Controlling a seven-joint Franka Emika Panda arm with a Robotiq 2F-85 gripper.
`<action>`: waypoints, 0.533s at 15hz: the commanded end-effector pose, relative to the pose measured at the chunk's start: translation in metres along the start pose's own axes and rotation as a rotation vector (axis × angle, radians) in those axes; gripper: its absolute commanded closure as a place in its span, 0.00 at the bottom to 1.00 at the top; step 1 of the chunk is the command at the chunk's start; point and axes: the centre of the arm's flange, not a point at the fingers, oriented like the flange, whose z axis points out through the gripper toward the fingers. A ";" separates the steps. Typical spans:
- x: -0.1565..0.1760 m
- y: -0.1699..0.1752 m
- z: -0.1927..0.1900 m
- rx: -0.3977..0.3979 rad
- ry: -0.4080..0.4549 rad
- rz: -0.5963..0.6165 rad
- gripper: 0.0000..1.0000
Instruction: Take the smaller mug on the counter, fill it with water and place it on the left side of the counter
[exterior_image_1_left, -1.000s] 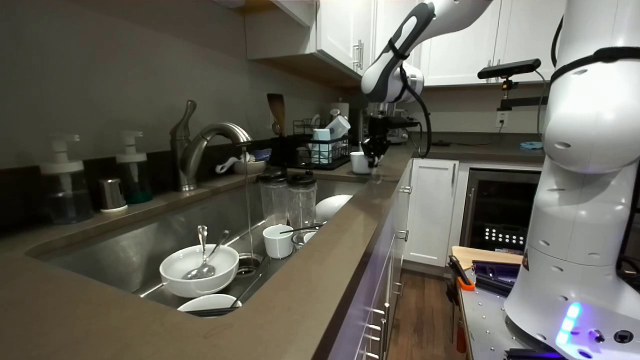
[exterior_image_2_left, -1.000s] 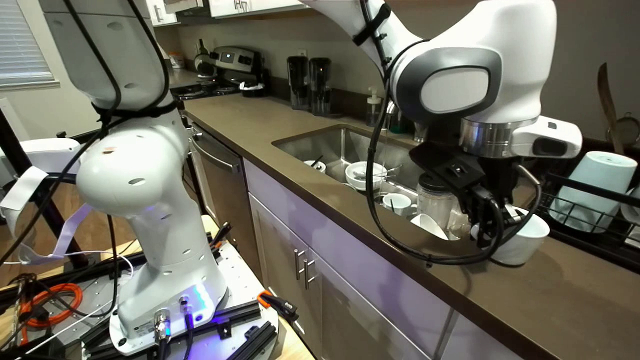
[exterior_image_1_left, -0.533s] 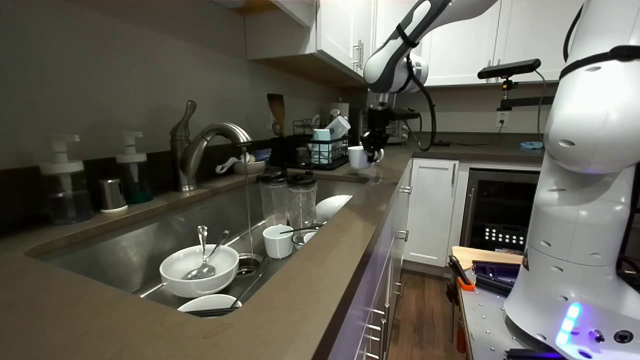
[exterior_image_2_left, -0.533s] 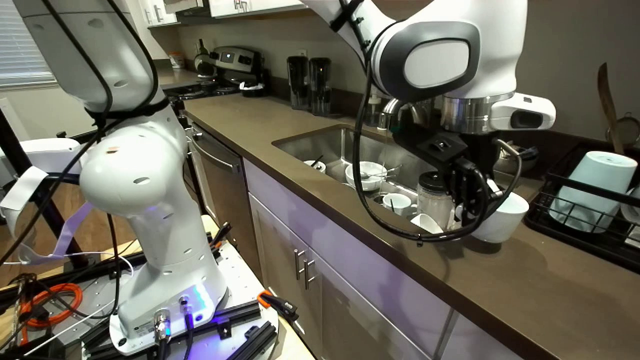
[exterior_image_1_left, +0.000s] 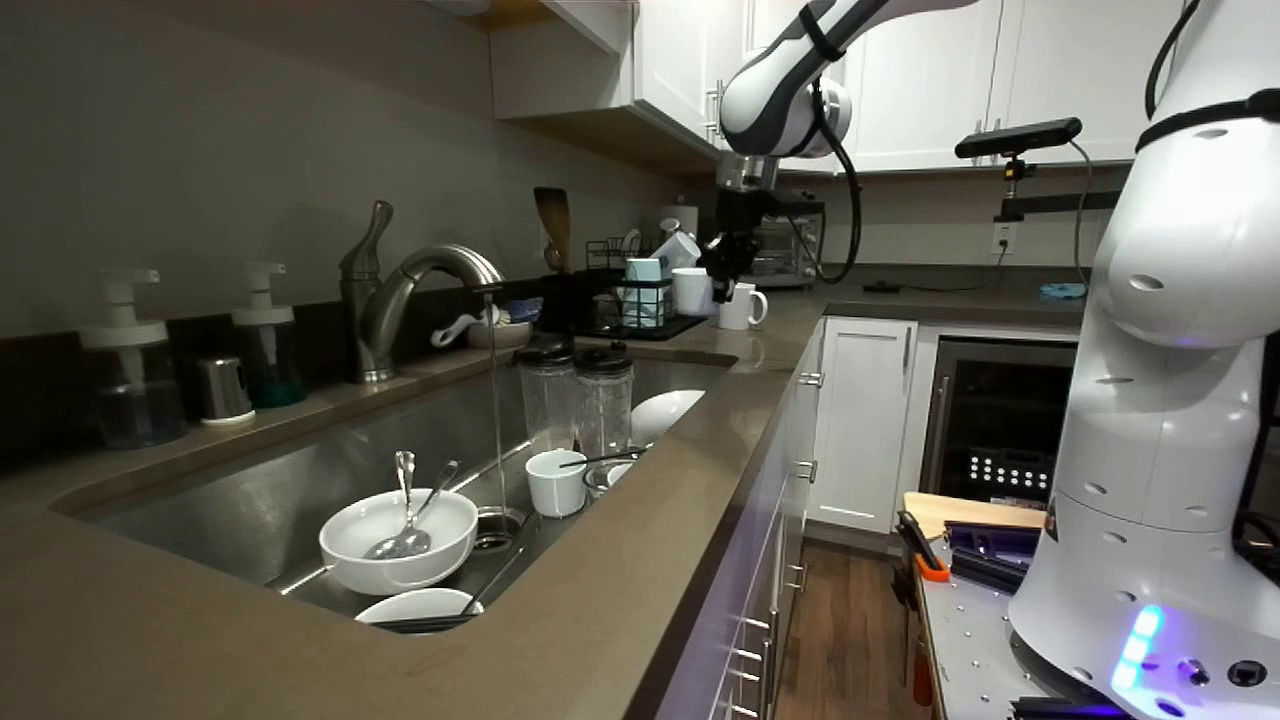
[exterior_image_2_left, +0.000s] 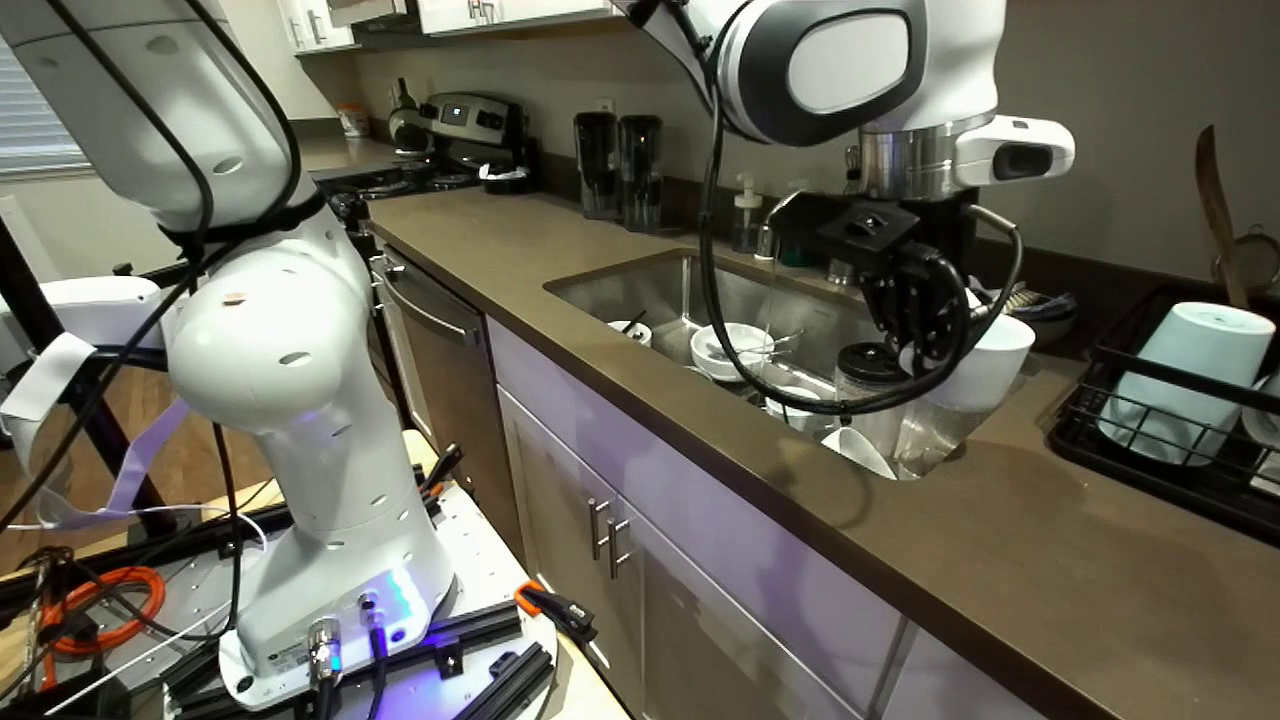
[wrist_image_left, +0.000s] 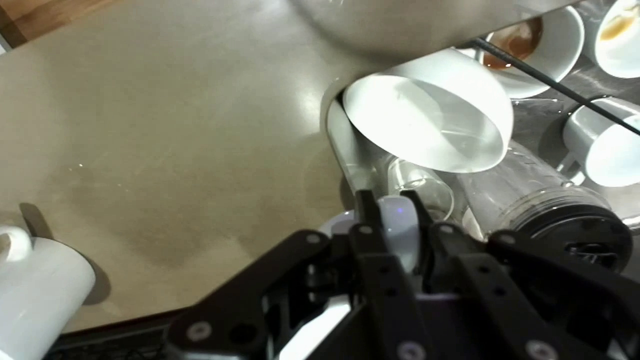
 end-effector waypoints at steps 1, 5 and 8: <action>0.009 -0.024 -0.014 0.004 0.020 -0.075 0.96; 0.018 -0.055 -0.015 0.016 0.024 -0.146 0.96; 0.021 -0.077 -0.017 0.019 0.029 -0.193 0.96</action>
